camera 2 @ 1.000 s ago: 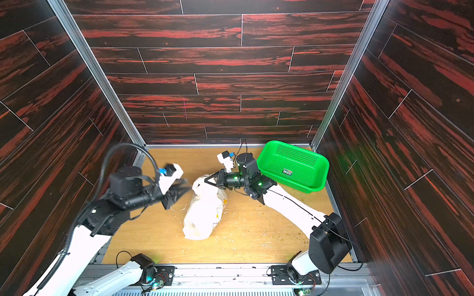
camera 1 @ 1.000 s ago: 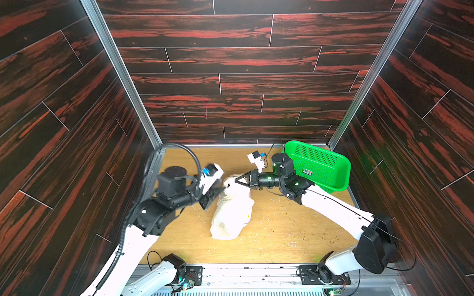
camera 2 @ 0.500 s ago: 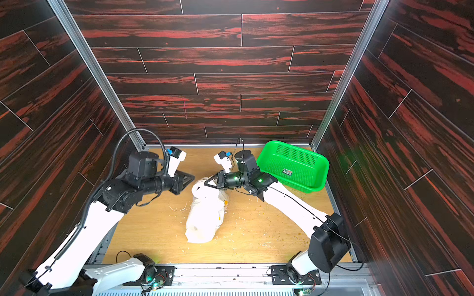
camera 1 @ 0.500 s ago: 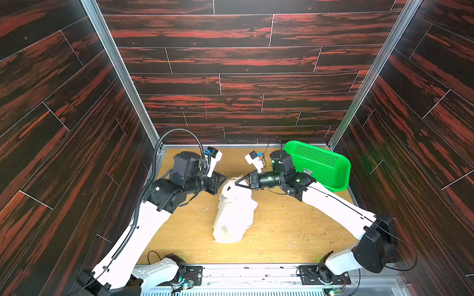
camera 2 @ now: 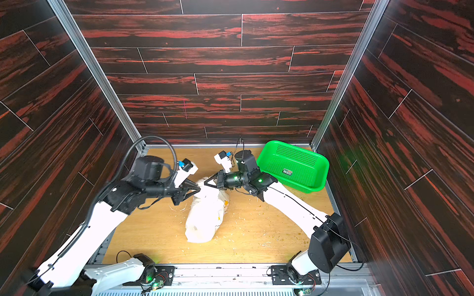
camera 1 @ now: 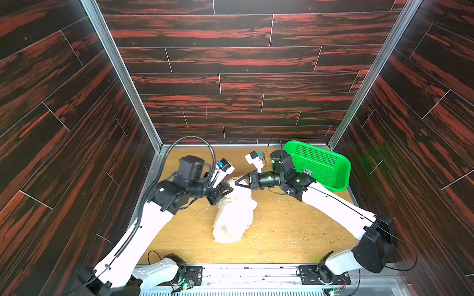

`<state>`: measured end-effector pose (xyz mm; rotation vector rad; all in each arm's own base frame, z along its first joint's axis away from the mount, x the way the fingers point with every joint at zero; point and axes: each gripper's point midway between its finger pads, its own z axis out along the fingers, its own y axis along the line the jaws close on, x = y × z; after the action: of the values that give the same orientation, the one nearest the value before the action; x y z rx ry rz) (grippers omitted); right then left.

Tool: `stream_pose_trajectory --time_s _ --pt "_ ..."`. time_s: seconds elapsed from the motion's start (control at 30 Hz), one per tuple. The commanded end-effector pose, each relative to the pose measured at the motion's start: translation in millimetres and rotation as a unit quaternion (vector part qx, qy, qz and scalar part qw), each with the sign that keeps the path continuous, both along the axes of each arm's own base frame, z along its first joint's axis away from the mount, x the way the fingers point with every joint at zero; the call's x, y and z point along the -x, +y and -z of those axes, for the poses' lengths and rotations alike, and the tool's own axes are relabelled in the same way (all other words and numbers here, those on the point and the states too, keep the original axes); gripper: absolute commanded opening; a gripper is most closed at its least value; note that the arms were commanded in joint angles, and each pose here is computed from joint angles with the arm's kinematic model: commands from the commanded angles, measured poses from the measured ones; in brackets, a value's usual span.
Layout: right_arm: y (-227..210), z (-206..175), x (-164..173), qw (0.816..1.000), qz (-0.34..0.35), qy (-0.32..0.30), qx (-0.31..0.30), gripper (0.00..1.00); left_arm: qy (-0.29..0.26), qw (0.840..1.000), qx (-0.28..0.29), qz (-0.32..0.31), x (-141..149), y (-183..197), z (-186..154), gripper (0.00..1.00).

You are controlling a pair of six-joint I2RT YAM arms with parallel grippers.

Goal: Place the pineapple into a plastic bag & tie a knot
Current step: Cross the plastic bag at the center of the board.

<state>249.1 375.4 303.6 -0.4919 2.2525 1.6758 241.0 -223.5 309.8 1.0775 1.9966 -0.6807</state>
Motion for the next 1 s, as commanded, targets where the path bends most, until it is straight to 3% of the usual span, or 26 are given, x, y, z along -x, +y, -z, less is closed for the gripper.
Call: stream_pose_trajectory --time_s 0.0,0.23,0.53,0.7,0.97 --pt "3.9 -33.9 0.2 0.997 -0.009 -0.052 -0.051 0.07 -0.011 0.999 -0.025 0.035 5.7 -1.2 6.3 0.30" --pt "4.3 -35.1 -0.5 0.997 -0.007 -0.050 -0.055 0.11 -0.005 0.999 -0.047 0.027 -1.2 0.4 20.0 0.32" --pt "6.0 -34.0 -2.1 0.997 -0.004 -0.041 -0.058 0.17 -0.007 0.997 -0.051 0.061 7.7 -7.6 22.8 0.06" --pt "8.0 -29.1 -0.6 0.998 -0.016 -0.033 -0.054 0.23 -0.017 0.993 -0.012 0.118 28.1 -18.4 16.9 0.03" --pt "8.7 -26.3 7.9 0.998 -0.039 -0.018 -0.052 0.18 -0.020 0.994 -0.031 0.100 16.3 -16.7 28.0 0.03"
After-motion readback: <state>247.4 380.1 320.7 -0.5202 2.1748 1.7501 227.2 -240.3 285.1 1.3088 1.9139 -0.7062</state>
